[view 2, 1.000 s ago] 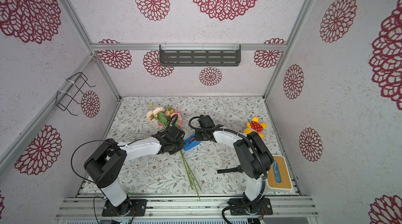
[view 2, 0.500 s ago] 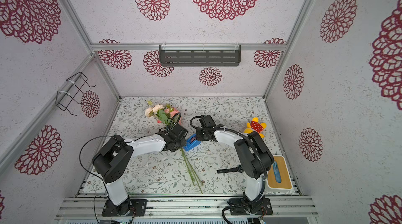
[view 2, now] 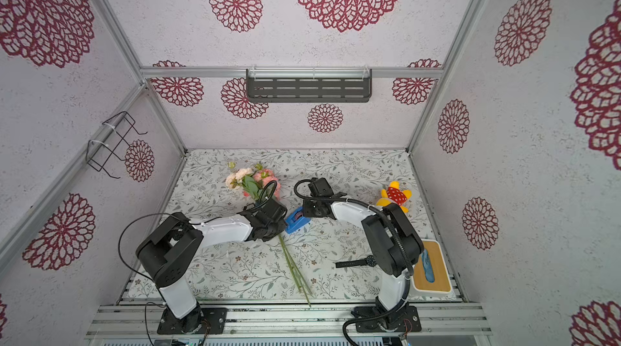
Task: Wrap bouquets with tape
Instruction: Tear off the tape using the Tape Cutter.
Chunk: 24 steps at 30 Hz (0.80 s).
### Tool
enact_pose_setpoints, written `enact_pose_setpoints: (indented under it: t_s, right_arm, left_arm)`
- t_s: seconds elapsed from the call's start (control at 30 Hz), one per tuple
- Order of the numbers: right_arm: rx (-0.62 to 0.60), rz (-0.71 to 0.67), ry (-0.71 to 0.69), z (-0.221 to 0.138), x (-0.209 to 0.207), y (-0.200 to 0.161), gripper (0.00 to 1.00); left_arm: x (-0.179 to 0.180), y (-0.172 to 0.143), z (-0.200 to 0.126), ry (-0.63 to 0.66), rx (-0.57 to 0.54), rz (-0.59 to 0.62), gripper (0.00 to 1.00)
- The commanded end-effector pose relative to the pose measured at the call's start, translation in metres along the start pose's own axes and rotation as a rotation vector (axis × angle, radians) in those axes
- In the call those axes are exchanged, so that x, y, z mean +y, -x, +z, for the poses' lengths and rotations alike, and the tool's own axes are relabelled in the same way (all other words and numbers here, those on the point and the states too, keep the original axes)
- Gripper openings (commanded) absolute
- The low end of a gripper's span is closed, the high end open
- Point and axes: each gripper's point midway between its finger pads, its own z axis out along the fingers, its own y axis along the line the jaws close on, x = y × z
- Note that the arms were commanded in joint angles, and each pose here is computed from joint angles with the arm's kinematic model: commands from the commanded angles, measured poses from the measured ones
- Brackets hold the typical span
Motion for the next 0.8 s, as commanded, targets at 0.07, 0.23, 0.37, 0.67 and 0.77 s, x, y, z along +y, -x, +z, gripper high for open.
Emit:
enact_pose_setpoints:
  t_s: [0.07, 0.23, 0.37, 0.67, 0.77]
  right_arm:
    - [0.1, 0.028, -0.132, 0.004, -0.035, -0.026, 0.3]
    - [0.108, 0.022, -0.134, 0.008, -0.035, -0.026, 0.3]
    - [0.11, 0.024, -0.129, 0.01, -0.035, -0.027, 0.3]
    - [0.024, -0.014, -0.107, -0.022, -0.019, 0.003, 0.46]
    - [-0.036, -0.047, -0.119, -0.046, -0.011, 0.017, 0.49]
  left_arm:
    - [0.009, 0.034, -0.037, -0.022, -0.103, -0.032, 0.0]
    - [0.011, 0.039, -0.044, -0.048, -0.105, -0.043, 0.0]
    - [0.001, 0.018, -0.021, -0.066, -0.022, -0.033, 0.0]
    - [-0.005, 0.002, -0.002, -0.033, 0.033, -0.014, 0.0]
    - [-0.002, 0.003, -0.005, -0.04, 0.024, -0.031, 0.0]
